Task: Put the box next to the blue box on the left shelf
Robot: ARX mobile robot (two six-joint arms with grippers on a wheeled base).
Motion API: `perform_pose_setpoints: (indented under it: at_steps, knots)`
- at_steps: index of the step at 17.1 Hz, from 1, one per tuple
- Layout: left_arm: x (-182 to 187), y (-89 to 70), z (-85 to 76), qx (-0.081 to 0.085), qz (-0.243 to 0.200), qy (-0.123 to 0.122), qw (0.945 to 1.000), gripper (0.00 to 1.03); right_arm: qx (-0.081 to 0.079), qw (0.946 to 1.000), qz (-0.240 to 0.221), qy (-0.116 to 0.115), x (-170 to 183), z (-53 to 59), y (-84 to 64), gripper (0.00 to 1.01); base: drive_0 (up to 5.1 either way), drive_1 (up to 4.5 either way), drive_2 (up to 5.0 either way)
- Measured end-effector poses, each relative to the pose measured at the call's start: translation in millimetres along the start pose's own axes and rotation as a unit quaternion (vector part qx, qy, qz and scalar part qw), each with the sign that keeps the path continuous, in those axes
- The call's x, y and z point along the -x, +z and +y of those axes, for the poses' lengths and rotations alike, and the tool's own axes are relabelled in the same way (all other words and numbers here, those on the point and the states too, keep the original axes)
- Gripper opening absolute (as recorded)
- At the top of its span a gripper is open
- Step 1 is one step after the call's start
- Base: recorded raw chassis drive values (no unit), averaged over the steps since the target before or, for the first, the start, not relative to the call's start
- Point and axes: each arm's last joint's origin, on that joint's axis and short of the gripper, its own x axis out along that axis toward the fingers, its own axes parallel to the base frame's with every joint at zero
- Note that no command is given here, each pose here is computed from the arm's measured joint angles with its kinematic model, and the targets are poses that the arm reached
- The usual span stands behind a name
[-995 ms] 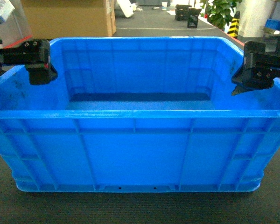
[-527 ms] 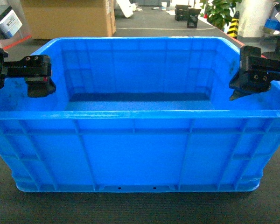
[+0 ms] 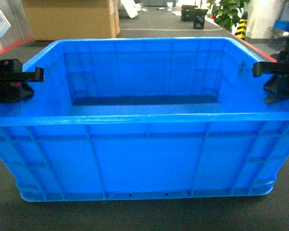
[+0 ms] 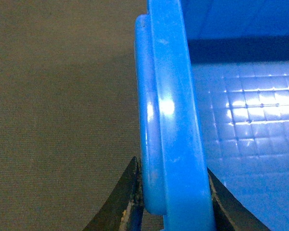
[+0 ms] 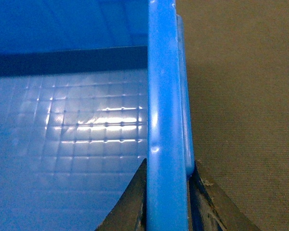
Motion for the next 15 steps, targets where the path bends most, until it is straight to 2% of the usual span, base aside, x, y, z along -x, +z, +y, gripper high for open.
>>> perform_pose_setpoints:
  at_steps: [2, 4, 6, 8, 10, 13, 15]
  knots:
    - [8, -0.2, -5.9, -0.002, -0.019, 0.001, 0.9998, 0.23, -0.004, 0.9999, -0.013, -0.005, 6, -0.2, -1.8, 0.17, 0.0, 0.00, 0.0]
    - [19, 5.5, -10.8, -0.004, -0.068, 0.007, 0.9977, 0.23, -0.003, 0.9983, -0.057, -0.006, 18, 0.8, 0.9, 0.17, 0.0, 0.00, 0.0]
    - [41, 22.3, -11.7, 0.004, -0.132, 0.007, 0.9912, 0.23, -0.002, 0.9926, -0.122, -0.002, 36, 2.6, 13.8, 0.17, 0.0, 0.00, 0.0]
    - [60, 36.1, -11.2, 0.010, -0.188, 0.010, 0.9822, 0.23, 0.002, 0.9845, -0.175, 0.002, 55, 7.6, 24.9, 0.16, 0.0, 0.00, 0.0]
    - [67, 37.9, -13.0, 0.011, -0.207, 0.009, 0.9783, 0.23, 0.003, 0.9803, -0.198, 0.000, 63, 8.5, 27.0, 0.16, 0.0, 0.00, 0.0]
    - [63, 26.4, -18.8, 0.004, -0.194, 0.015, 0.9810, 0.23, 0.005, 0.9837, -0.179, -0.007, 61, 6.8, 16.1, 0.16, 0.0, 0.00, 0.0]
    - [63, 22.9, -20.1, 0.001, -0.195, 0.017, 0.9807, 0.23, 0.005, 0.9828, -0.184, -0.006, 63, 6.3, 13.7, 0.16, 0.0, 0.00, 0.0]
